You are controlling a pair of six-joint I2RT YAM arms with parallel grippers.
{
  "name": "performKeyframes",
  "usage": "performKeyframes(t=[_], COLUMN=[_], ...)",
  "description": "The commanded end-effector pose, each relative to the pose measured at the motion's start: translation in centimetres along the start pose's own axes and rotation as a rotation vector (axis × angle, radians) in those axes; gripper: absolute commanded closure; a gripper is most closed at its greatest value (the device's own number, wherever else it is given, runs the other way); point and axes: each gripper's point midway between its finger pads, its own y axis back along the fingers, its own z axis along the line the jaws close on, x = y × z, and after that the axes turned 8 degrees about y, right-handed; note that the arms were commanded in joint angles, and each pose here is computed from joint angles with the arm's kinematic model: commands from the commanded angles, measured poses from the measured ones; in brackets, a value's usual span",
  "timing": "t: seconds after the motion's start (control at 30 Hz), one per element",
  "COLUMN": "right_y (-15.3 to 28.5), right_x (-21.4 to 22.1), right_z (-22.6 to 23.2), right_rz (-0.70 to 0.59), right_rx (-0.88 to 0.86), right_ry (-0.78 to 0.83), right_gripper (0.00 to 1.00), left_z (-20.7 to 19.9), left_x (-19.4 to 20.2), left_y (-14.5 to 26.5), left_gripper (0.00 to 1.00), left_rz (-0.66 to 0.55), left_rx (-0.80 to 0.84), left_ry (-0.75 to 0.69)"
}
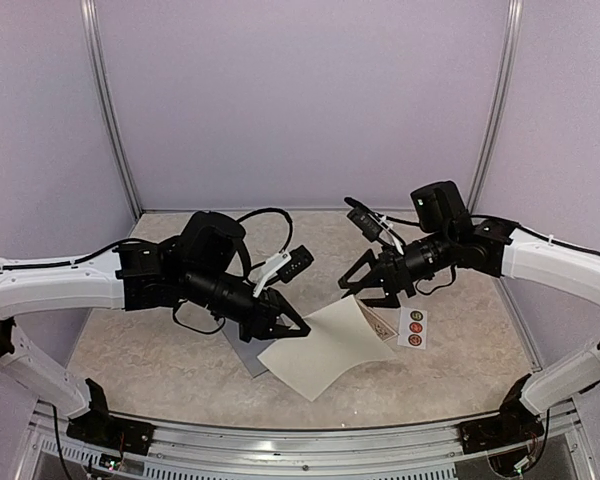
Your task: Place the letter into the envelope and seal it
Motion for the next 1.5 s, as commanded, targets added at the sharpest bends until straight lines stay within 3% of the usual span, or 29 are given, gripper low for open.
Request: performKeyframes(t=[0.0,0.6,0.83,0.9,1.0,1.03,1.13,1.47], right_y=[0.3,-5.2,-6.4,-6.5,-6.6,-6.7,-7.0,-7.5], right_x=[0.1,2.3,2.6,2.5,2.4,2.4,2.5,2.0], right_z=[3.1,3.8,3.8,3.8,3.7,3.7,3.7,3.7], right_rz=[-0.009,0.003,0.023,0.019,0.016,0.015,0.016,-0.008], right_rx=[-0.120,-0.175,-0.193,-0.195,-0.201,-0.205,-0.220,-0.243], right_ry=[0.036,-0.013,-0.014,-0.013,-0.017,-0.021,-0.038,-0.037], right_gripper=[0.12,0.20,0.39,0.46,0.65,0.66,0.61,0.64], left_z=[0.9,-0.3,-0.6,-0.6,-0.6,-0.6,-0.7,-0.5], left_x=[-1.0,-2.7,-2.7,-2.7,-2.6,-2.7,-2.9,-2.9], left_y=[0.0,1.2,1.6,1.7,1.8,1.8,1.8,1.8], left_gripper=[1.00,1.00,1.00,1.00,1.00,1.00,1.00,1.00], left_rz=[-0.022,-0.111,-0.121,-0.122,-0.124,-0.128,-0.140,-0.146], left_rx=[-0.059,0.028,0.040,0.044,0.046,0.048,0.051,0.055], left_ry=[0.000,0.024,0.029,0.032,0.035,0.033,0.028,0.029])
